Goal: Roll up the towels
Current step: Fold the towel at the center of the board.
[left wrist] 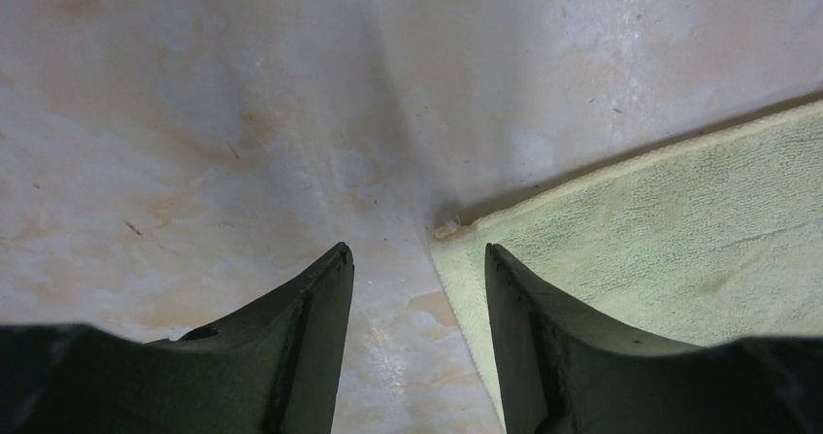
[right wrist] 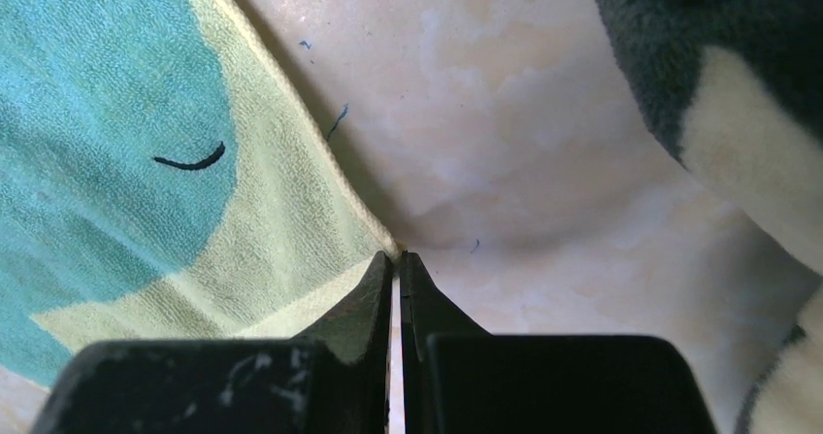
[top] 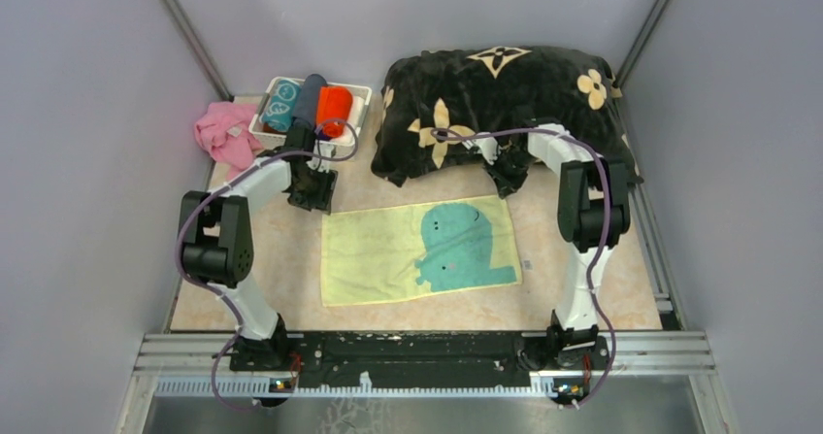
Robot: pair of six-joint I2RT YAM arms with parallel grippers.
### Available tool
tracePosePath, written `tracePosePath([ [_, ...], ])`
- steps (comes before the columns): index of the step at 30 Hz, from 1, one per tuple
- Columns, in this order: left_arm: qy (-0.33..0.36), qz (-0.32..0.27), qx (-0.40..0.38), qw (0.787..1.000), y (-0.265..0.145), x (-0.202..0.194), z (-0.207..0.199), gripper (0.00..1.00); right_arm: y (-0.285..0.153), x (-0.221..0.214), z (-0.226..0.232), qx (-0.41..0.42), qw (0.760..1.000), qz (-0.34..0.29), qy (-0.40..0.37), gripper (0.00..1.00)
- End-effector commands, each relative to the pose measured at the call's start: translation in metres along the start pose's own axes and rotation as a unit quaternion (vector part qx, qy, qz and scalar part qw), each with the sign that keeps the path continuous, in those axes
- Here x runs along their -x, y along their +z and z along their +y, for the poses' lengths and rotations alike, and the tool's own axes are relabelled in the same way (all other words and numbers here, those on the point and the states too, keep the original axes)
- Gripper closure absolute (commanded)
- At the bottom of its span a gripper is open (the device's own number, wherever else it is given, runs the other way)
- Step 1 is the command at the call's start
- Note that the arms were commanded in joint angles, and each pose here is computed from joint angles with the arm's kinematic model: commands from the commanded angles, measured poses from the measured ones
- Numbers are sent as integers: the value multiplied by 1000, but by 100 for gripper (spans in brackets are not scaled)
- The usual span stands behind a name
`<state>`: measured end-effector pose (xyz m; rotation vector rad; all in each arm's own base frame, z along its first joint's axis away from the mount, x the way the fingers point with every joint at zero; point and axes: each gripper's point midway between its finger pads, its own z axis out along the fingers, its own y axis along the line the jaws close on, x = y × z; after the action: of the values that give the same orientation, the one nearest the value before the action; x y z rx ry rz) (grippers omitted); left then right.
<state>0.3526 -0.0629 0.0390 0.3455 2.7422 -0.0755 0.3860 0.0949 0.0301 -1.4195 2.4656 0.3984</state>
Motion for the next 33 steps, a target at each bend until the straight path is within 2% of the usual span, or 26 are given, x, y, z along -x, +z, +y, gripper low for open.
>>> tracePosePath([
  [1,15,-1,-13,1000,-1,8,-1,42,-45,27,-14,-72,995,-59,-25,100],
  [5,18,0,-18,1000,3,10,-1,45,-55,26,-20,-100,993,-56,-29,100],
  [13,31,6,-54,998,12,14,-11,61,-47,18,-22,-98,994,-42,-22,100],
  [19,30,22,-70,997,16,5,-16,62,-44,19,-22,-97,994,-43,-23,100],
  [24,28,4,-95,995,5,12,-22,62,-42,17,-23,-97,994,-38,-20,100],
  [29,22,33,-109,993,15,-2,-27,63,-43,18,-22,-97,994,-40,-21,100],
  [33,19,50,-106,993,21,-9,-25,68,-45,19,-22,-98,994,-42,-21,100],
])
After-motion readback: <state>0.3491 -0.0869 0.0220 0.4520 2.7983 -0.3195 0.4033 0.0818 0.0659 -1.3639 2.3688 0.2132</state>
